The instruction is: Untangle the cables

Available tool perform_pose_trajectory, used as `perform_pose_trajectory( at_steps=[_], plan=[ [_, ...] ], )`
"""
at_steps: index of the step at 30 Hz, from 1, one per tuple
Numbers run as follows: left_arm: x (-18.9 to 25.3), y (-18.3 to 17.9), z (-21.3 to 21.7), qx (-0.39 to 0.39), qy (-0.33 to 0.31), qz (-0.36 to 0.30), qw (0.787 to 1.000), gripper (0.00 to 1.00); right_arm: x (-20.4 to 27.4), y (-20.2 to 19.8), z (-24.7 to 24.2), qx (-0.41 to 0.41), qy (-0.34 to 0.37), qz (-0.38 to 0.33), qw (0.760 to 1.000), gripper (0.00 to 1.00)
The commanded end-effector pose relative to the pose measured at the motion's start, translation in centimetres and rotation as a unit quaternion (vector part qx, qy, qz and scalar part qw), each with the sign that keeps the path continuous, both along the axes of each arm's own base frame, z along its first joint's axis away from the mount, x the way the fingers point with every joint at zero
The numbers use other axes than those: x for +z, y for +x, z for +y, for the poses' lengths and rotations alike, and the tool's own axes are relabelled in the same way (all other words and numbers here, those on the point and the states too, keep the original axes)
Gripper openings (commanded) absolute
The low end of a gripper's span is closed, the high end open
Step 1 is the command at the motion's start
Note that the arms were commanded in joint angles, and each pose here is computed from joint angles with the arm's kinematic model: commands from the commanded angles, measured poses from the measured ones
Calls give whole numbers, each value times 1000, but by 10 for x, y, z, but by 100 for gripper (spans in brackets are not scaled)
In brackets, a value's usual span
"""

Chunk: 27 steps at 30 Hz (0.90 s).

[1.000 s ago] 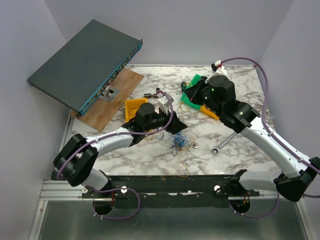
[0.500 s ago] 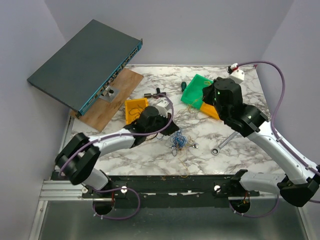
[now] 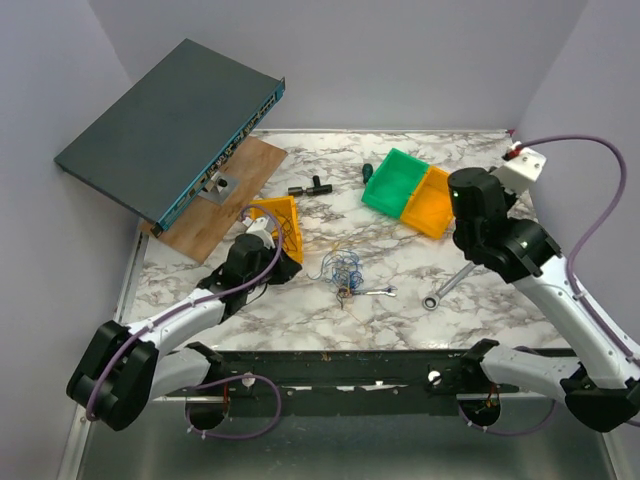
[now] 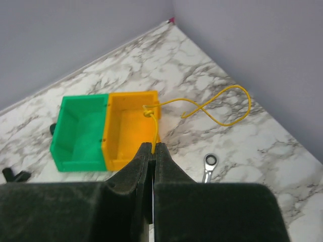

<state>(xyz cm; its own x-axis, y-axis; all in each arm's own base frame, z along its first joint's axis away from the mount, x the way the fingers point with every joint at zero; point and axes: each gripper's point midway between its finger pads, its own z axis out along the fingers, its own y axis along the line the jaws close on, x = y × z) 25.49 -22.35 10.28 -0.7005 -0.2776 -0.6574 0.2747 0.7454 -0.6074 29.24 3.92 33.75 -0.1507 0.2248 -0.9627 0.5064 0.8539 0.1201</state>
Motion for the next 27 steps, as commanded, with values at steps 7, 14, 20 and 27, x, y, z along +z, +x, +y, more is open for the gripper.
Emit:
perform_pose_trajectory(
  at_steps=[7, 14, 20, 27],
  plan=[
    [-29, 0, 41, 80, 37, 51, 995, 0, 61, -60, -78, -132, 1, -104, 986, 1],
    [-26, 3, 43, 74, 51, 40, 995, 0, 45, -35, -33, 12, 19, -70, 997, 1],
    [-5, 5, 35, 35, 49, -6, 998, 0, -21, -10, 42, 179, 45, 28, 982, 50],
    [7, 5, 36, 18, 54, -55, 997, 0, -99, -20, 137, 430, 56, 131, 891, 79]
  ],
)
